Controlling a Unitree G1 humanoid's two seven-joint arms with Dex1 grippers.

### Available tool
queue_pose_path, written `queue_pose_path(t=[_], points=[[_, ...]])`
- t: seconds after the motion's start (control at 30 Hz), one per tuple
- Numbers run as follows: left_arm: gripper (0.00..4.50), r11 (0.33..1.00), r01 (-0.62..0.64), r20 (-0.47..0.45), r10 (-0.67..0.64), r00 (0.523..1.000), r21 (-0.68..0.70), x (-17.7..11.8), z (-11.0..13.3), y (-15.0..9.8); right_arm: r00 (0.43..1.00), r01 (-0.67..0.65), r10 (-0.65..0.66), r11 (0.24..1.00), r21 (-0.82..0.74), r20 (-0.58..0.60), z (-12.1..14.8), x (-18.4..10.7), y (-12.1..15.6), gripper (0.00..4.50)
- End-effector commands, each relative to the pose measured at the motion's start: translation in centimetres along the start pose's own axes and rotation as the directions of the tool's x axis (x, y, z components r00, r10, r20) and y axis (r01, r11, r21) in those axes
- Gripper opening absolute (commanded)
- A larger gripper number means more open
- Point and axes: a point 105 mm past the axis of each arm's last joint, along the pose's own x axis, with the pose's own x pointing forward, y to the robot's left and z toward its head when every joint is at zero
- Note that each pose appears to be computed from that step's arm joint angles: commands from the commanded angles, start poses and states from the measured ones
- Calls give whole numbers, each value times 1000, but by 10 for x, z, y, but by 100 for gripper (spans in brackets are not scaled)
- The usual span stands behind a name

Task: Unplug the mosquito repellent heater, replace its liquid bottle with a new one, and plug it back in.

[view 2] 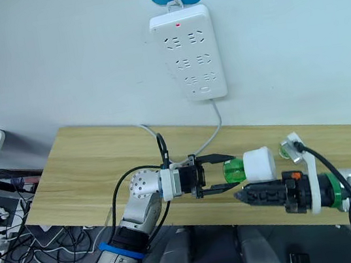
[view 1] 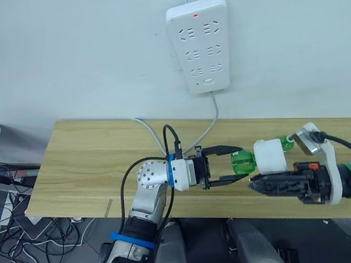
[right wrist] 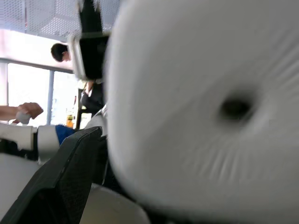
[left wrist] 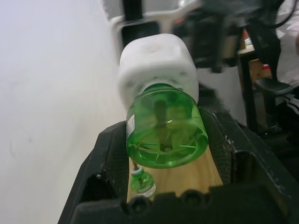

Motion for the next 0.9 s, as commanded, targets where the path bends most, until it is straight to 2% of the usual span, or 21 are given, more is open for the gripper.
queue_pose_path(t=[0.03, 0.13, 0.2, 0.33, 0.37, 0.43, 0.6, 0.7, 0.8, 0.9], points=[[224, 1000, 0, 33, -1, 999, 28, 4, 10, -2, 998, -68, 68, 998, -19, 13, -8, 6, 19, 447], [224, 1000, -1, 30, 0, 1000, 25, 3, 9, -3, 996, -89, 89, 995, -34, -3, -15, 4, 28, 447], [224, 1000, -4, 26, 3, 1000, 28, 1, 9, -1, 996, -66, 63, 996, -53, -63, -19, -8, 32, 447], [224, 999, -4, 26, 3, 1000, 32, -1, 10, 1, 993, 60, -64, 997, -42, -95, -16, -34, 22, 447], [224, 999, -2, 27, 1, 1000, 32, -1, 11, 1, 991, 101, -104, 994, -35, -89, -12, -41, 17, 431], [224, 999, 6, 31, -7, 999, 32, -3, 13, 0, 987, 155, -156, 988, -22, -49, -3, -52, 9, 388], [224, 998, 55, 33, -56, 998, 29, -7, 16, -5, 938, 329, -325, 944, -10, 117, 35, -67, -38, 210], [224, 998, 65, 34, -66, 997, 27, -9, 18, -5, 927, 347, -341, 938, -7, 158, 47, -63, -56, 104], [224, 997, 71, 31, -72, 997, 25, -10, 18, -4, 942, 308, -302, 951, -20, 149, 49, -46, -60, 2], [224, 998, 66, 23, -67, 997, 22, -11, 18, -3, 966, 233, -228, 972, -23, 121, 43, -30, -50, 2]])
